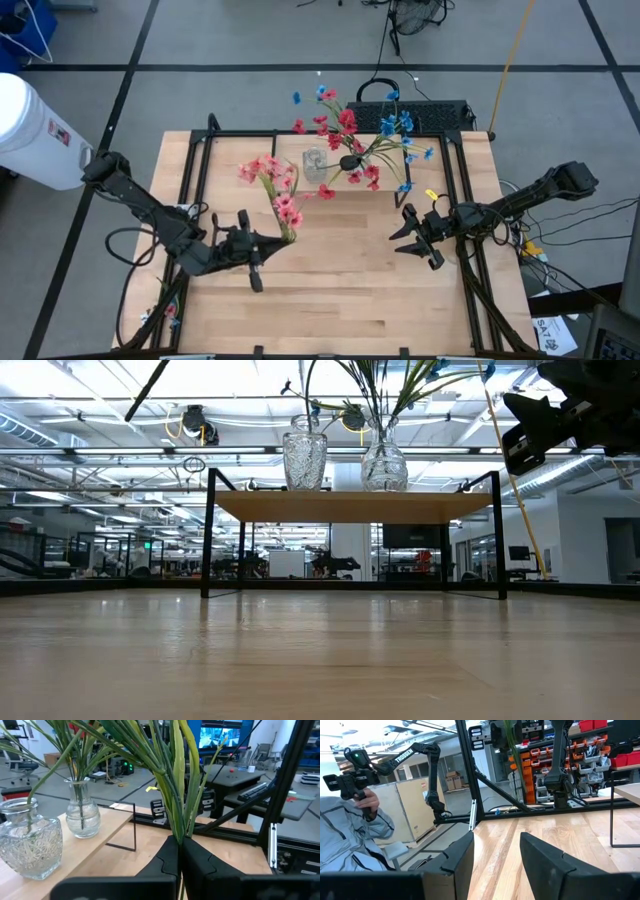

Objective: Pick and place flowers into a vace then onto a shelf
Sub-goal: Put the pink flowers into the left transparent vase on the shelf

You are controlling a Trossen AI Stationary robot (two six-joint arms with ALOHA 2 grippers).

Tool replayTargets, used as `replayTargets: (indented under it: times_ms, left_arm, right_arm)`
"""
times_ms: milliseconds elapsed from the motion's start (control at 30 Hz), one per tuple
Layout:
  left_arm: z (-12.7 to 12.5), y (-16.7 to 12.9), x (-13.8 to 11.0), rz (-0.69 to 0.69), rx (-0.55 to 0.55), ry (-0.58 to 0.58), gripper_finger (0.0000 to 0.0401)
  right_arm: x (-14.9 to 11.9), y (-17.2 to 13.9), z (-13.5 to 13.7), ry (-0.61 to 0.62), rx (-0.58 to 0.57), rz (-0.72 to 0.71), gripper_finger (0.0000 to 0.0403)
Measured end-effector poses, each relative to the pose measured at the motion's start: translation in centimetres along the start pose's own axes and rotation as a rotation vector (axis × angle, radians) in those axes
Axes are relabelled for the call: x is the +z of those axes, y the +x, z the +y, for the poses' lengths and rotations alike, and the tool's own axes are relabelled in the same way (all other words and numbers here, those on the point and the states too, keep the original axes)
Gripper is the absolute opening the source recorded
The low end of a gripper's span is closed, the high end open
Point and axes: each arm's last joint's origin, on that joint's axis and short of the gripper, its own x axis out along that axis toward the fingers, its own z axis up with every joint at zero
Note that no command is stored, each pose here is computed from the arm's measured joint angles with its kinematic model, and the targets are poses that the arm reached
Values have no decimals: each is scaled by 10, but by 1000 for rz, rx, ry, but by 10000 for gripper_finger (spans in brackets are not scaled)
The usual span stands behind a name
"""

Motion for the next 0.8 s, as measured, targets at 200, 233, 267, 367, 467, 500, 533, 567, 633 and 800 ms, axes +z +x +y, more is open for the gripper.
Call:
replayTargets:
  times_ms: [200,233,267,367,467,500,533,567,633,800]
  left_arm:
    - [3,4,2,-14,9,-17,10]
    - [3,5,4,-21,4,-22,7]
    - [4,5,5,-29,-2,-22,6]
    - [5,6,9,-62,1,-7,8]
    - [6,8,16,-106,11,42,9]
    - [6,8,18,-125,14,62,6]
    - [6,7,21,-147,17,82,5]
    - [7,7,24,-170,22,99,5]
    - [8,8,30,-213,24,127,8]
    - [17,15,41,-306,-10,130,5]
  right_arm:
    - [0,0,0,0,0,0,150]
    - [0,0,0,0,0,0,150]
    - [0,0,0,0,0,0,150]
    - [0,0,0,0,0,0,150]
    - [0,0,0,0,0,0,150]
    - [0,0,0,0,0,0,150]
    - [0,0,0,0,0,0,150]
    - [0,0,0,0,0,-1,150]
    - [0,0,0,0,0,-1,150]
    - [0,0,0,0,0,0,150]
